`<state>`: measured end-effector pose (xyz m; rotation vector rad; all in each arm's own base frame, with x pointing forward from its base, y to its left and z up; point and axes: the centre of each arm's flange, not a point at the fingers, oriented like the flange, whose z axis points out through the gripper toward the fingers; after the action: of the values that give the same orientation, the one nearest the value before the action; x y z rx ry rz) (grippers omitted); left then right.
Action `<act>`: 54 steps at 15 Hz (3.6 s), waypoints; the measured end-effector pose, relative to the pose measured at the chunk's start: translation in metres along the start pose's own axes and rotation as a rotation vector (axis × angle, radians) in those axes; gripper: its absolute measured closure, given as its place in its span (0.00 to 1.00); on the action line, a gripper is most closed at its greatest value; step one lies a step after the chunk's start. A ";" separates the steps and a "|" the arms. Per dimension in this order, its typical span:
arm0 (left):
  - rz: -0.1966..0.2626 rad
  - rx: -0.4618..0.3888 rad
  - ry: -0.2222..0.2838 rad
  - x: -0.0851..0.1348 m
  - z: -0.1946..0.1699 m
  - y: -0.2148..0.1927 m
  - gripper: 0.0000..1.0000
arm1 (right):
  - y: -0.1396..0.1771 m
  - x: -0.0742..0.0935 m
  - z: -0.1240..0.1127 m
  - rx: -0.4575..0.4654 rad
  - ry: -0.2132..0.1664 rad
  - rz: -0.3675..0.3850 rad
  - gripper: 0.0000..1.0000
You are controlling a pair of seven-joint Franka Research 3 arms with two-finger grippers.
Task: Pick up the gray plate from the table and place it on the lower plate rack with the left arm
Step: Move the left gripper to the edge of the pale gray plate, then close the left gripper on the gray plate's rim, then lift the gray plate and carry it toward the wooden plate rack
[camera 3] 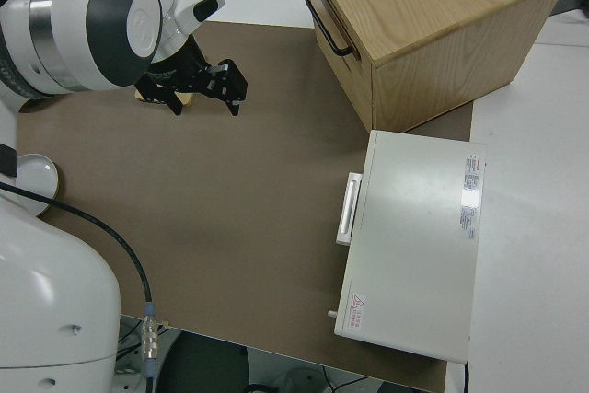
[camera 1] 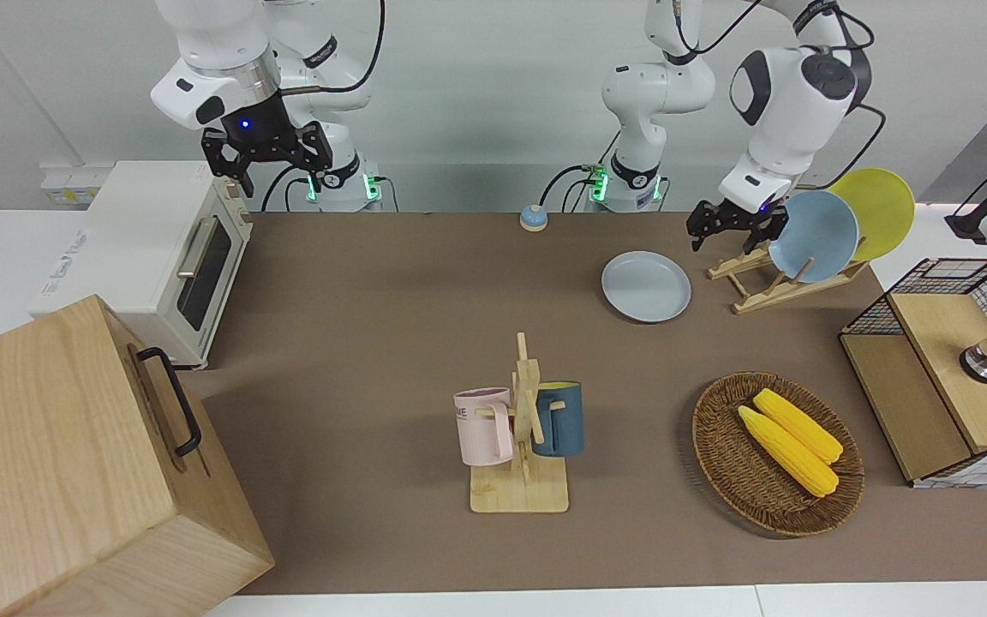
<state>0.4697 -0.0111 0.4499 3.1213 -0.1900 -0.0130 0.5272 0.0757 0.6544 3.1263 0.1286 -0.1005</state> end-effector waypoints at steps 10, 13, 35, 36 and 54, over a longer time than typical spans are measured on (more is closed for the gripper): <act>0.004 0.010 0.047 -0.038 0.102 0.005 0.00 | 0.000 0.000 0.000 0.000 0.000 0.000 0.01; 0.006 0.011 0.060 -0.038 0.118 0.006 0.00 | 0.000 0.000 0.000 0.000 0.000 0.000 0.01; -0.016 0.011 0.071 -0.038 0.155 0.003 0.89 | 0.000 0.000 0.000 0.000 0.000 0.000 0.01; -0.017 0.011 0.071 -0.038 0.155 0.003 0.89 | 0.000 0.000 0.000 0.000 0.000 0.000 0.01; -0.029 -0.002 -0.046 -0.027 0.066 0.005 0.90 | 0.000 0.000 0.000 0.000 0.000 0.000 0.01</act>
<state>0.4417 -0.0141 0.3844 3.1231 -0.1452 -0.0850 0.5272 0.0757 0.6544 3.1263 0.1286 -0.1005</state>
